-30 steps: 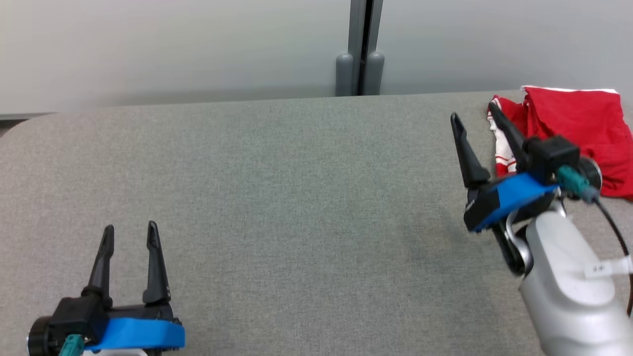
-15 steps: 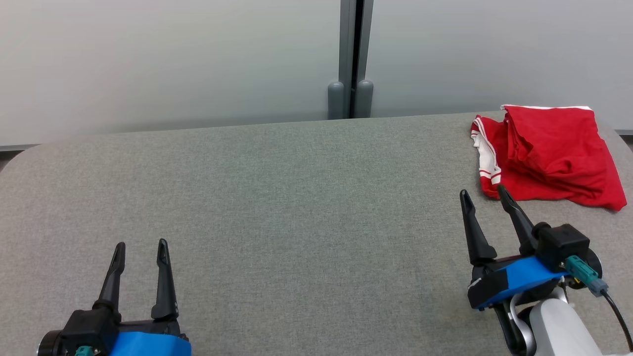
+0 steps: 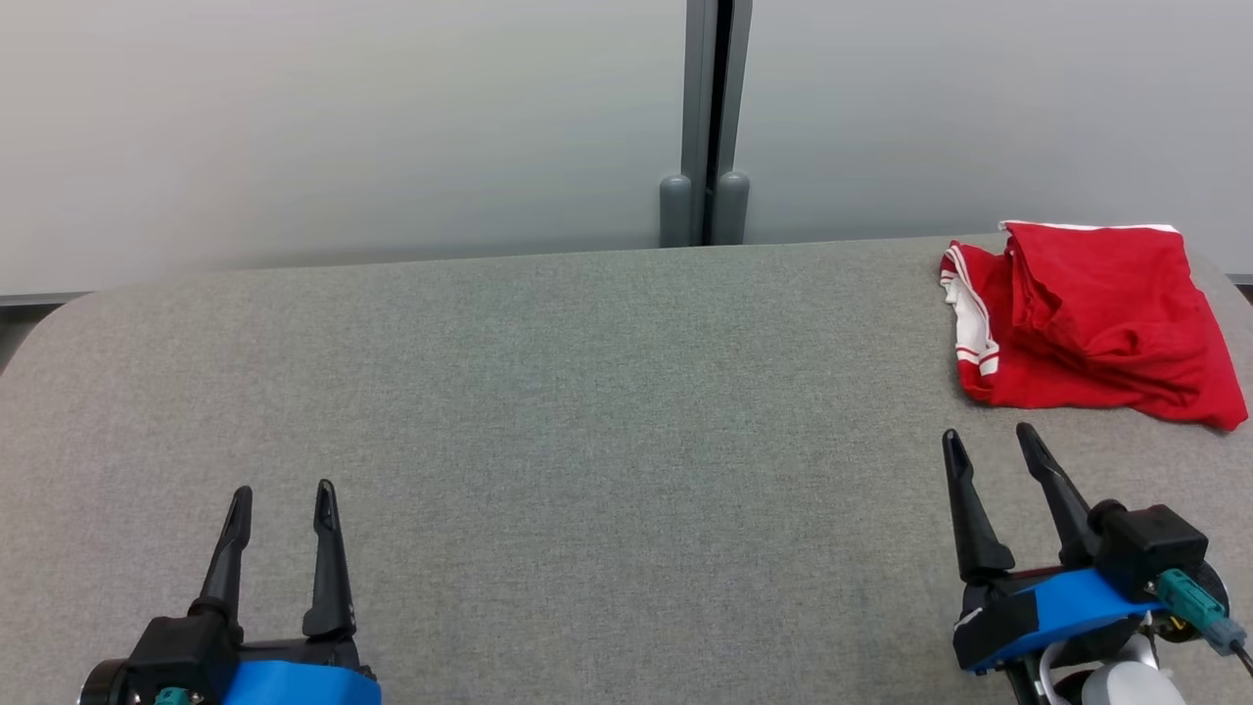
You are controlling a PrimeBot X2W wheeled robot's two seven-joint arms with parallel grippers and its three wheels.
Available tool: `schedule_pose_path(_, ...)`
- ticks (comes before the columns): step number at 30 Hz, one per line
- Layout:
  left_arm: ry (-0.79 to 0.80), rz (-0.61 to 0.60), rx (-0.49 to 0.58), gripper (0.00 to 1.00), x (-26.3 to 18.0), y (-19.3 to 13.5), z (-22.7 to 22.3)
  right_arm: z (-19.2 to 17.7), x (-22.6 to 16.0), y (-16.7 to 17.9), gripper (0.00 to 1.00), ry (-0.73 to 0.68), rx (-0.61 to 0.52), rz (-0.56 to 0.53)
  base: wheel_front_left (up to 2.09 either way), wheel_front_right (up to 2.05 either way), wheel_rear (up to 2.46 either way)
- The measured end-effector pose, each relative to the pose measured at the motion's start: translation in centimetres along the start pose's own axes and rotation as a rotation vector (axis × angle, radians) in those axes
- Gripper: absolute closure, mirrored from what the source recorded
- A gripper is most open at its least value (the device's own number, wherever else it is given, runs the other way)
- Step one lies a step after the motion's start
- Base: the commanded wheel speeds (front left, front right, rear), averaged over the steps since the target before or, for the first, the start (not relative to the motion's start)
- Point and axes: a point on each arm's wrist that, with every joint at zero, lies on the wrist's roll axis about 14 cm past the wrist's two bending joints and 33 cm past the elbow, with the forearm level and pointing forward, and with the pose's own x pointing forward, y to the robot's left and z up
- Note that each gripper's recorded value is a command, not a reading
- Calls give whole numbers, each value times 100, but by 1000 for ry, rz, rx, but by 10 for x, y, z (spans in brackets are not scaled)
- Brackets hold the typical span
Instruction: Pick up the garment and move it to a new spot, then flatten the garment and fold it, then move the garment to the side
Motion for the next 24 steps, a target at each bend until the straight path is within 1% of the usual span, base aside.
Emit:
schedule_pose_path(6,8,5,-3,0,-1,2,-3,-4,-1,1,0,10,23,1,0,0,0)
schedule_pose_path(15,15,10,-8,0,-1,3,-5,-8,-1,1,0,17,27,0,0,0,0)
schedule_pose_path(16,15,10,-8,100,-1,3,-5,-8,-1,1,100,17,27,-1,0,0,0)
schedule_pose_path(22,82,21,-15,100,-8,5,-25,-29,-8,0,100,82,36,-10,0,0,0)
schedule_pose_path(24,108,34,-43,100,-11,7,-31,-34,-10,-2,100,100,62,-18,0,0,0)
